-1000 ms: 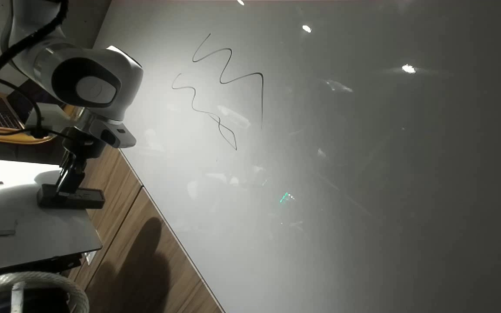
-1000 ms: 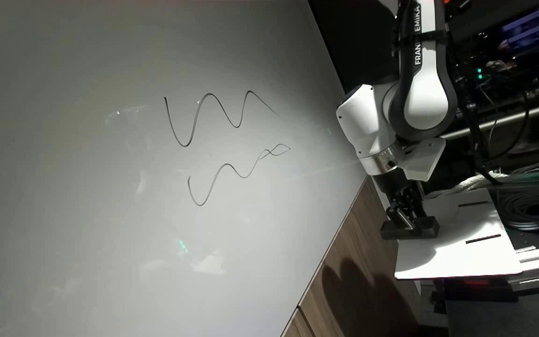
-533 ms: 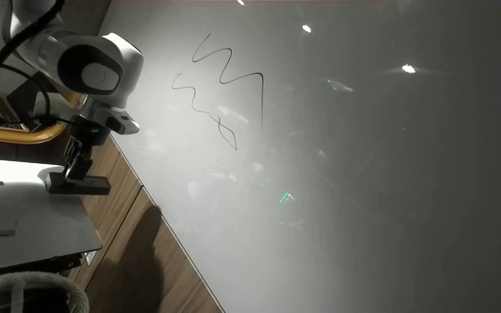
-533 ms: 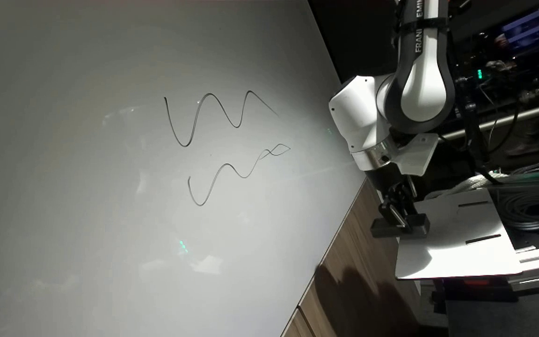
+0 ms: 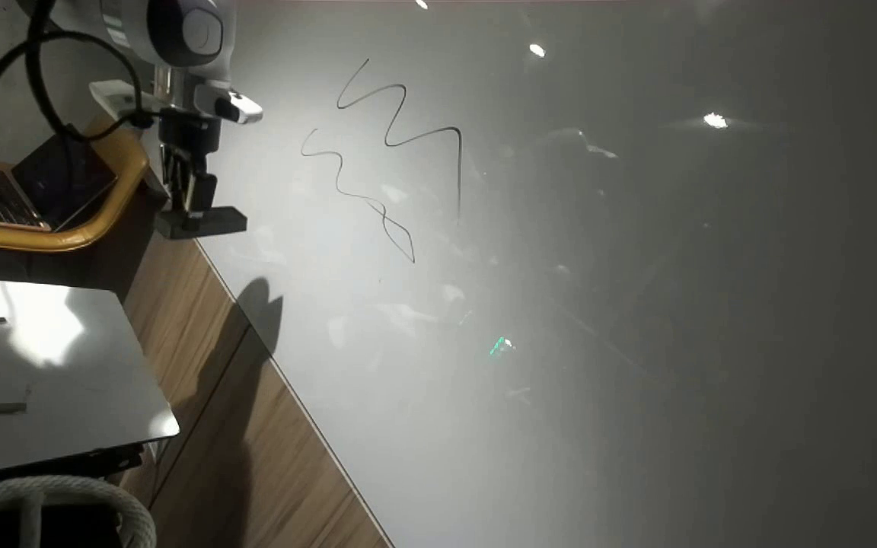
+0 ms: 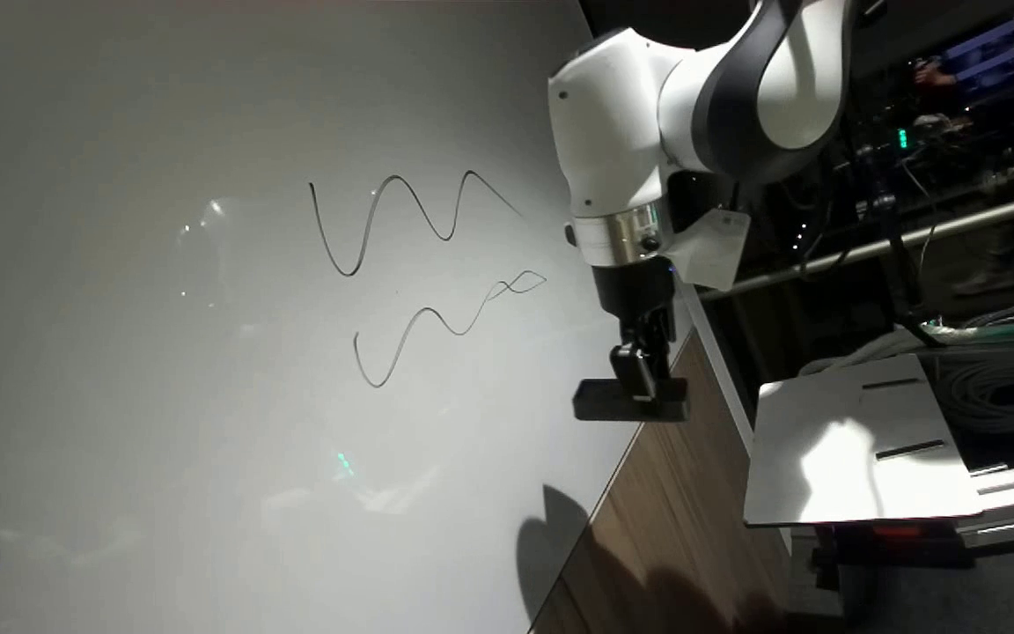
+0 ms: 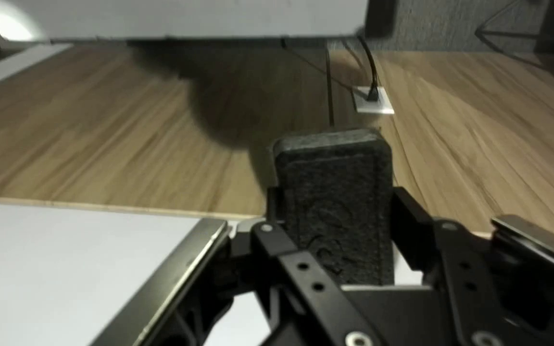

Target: Use the eraser to erase the board

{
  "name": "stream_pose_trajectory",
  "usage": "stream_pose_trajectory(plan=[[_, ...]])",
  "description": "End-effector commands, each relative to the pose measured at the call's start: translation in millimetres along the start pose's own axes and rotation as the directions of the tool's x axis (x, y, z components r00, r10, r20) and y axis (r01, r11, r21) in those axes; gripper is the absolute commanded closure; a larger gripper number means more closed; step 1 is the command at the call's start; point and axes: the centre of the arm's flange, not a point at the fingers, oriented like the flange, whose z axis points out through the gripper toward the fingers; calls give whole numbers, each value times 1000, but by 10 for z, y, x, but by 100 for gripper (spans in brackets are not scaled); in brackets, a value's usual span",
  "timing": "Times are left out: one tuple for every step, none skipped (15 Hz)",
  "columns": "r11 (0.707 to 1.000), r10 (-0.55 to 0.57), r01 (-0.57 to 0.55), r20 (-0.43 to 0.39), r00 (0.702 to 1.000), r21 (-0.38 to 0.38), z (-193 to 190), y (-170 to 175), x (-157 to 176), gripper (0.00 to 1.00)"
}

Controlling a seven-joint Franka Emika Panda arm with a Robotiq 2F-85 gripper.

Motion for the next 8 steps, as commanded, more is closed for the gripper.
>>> stream_pose_trajectory(plan=[[998, -64, 60, -174, 983, -29, -510, -583, 520, 70], [997, -77, 72, -224, 972, -33, -667, -705, 665, 70], [996, -84, 77, -266, 960, -35, -816, -793, 804, 70], [996, -88, 81, -306, 948, -35, -982, -863, 938, 70], [996, -90, 82, -343, 935, -39, -1116, -909, 1064, 70], [996, -93, 82, -377, 921, -43, -1266, -933, 1183, 70], [996, -91, 79, -409, 908, -46, -1391, -948, 1298, 70], [996, -92, 79, -441, 893, -49, -1521, -960, 1387, 70]])
